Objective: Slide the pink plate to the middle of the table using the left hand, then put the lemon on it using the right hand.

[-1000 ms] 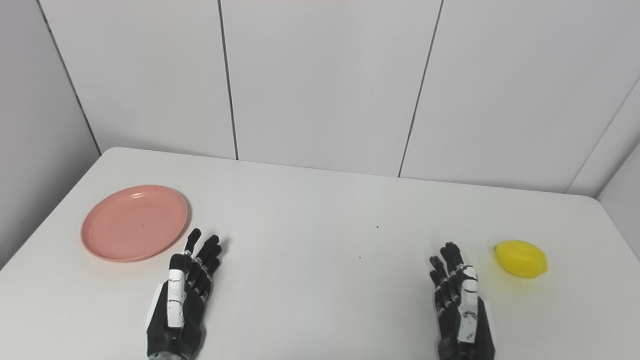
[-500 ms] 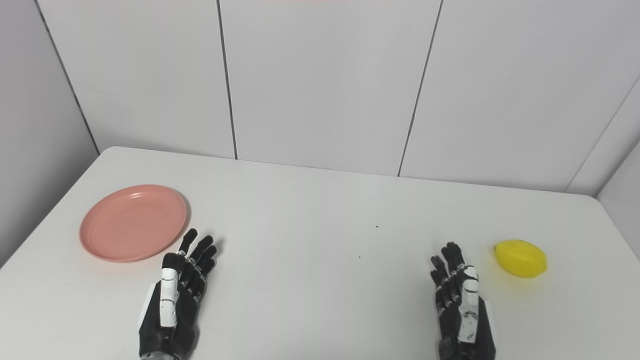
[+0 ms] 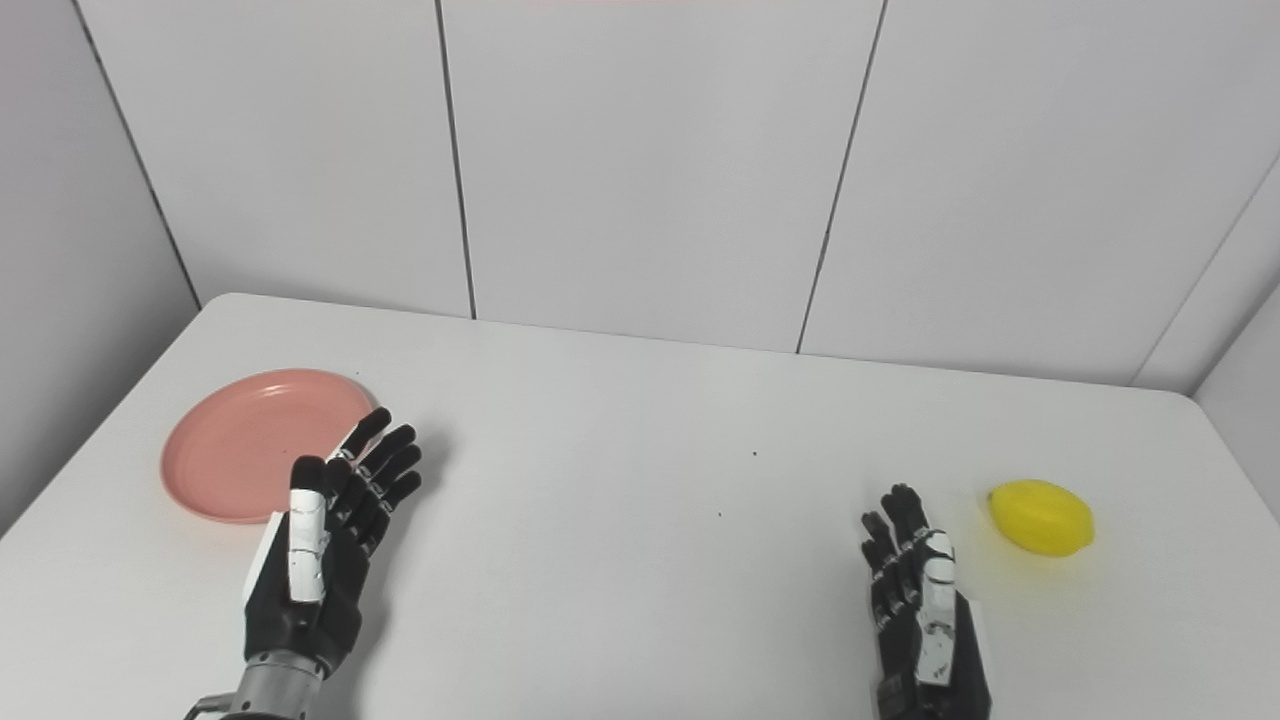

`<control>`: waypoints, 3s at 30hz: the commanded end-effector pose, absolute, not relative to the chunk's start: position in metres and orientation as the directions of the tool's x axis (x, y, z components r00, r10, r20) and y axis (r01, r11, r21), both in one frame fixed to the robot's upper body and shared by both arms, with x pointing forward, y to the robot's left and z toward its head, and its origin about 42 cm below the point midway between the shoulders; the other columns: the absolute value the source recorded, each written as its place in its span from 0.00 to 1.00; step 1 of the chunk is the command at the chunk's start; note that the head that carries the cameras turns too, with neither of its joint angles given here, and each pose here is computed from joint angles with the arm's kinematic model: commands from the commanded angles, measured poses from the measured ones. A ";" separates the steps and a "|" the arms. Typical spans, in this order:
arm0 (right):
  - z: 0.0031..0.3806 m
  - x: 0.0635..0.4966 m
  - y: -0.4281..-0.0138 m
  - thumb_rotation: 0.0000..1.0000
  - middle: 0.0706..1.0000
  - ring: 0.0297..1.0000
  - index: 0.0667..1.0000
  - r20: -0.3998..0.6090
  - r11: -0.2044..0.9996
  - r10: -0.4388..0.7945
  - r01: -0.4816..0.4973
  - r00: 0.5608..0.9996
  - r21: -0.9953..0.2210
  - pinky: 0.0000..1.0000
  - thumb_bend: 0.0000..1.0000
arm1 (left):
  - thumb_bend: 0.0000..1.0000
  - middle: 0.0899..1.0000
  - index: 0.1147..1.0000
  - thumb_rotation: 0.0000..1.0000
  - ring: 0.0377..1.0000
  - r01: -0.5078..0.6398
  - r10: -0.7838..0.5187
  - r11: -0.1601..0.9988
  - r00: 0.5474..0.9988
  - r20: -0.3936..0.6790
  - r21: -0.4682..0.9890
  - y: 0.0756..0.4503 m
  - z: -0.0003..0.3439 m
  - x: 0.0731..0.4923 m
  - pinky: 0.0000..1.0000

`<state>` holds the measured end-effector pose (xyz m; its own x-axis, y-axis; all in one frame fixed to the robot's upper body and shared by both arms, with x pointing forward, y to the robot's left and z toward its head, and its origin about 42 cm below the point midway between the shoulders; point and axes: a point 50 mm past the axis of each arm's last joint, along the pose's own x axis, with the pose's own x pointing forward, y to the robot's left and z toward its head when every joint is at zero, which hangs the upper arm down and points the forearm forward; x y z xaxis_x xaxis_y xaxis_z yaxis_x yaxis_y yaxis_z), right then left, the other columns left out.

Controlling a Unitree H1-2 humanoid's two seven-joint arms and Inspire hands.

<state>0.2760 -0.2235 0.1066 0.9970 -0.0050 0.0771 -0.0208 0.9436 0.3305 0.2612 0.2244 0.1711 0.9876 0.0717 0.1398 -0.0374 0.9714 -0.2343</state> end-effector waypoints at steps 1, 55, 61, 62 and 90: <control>0.073 0.259 -0.219 0.96 0.96 0.95 0.92 -0.006 0.936 -0.009 0.010 1.000 0.351 1.00 0.65 | 1.00 0.84 0.83 0.92 0.87 -0.005 0.057 0.972 0.975 0.214 -0.234 0.225 0.195 0.268 0.88; 0.072 0.261 -0.217 0.96 0.96 0.94 0.93 -0.010 0.936 -0.009 0.012 1.000 0.351 0.99 0.66 | 1.00 0.78 0.79 0.94 0.80 -0.282 0.290 0.957 0.906 0.309 -0.073 0.408 0.305 0.337 0.79; 0.073 0.261 -0.216 0.95 0.95 0.94 0.92 -0.014 0.935 -0.009 0.014 1.000 0.353 0.99 0.66 | 1.00 0.78 0.78 0.92 0.80 -0.319 0.331 0.944 0.897 0.292 -0.090 0.419 0.296 0.346 0.80; 0.073 0.261 -0.216 0.95 0.95 0.94 0.92 -0.014 0.935 -0.009 0.013 1.000 0.354 0.99 0.66 | 1.00 0.78 0.78 0.92 0.80 -0.329 0.342 0.940 0.894 0.289 -0.094 0.420 0.293 0.348 0.81; 0.074 0.262 -0.214 0.94 0.94 0.92 0.90 -0.011 0.936 -0.009 0.012 1.000 0.351 0.98 0.66 | 1.00 0.70 0.76 0.82 0.75 -0.408 0.420 0.906 0.898 0.131 -0.111 0.500 0.174 0.399 0.79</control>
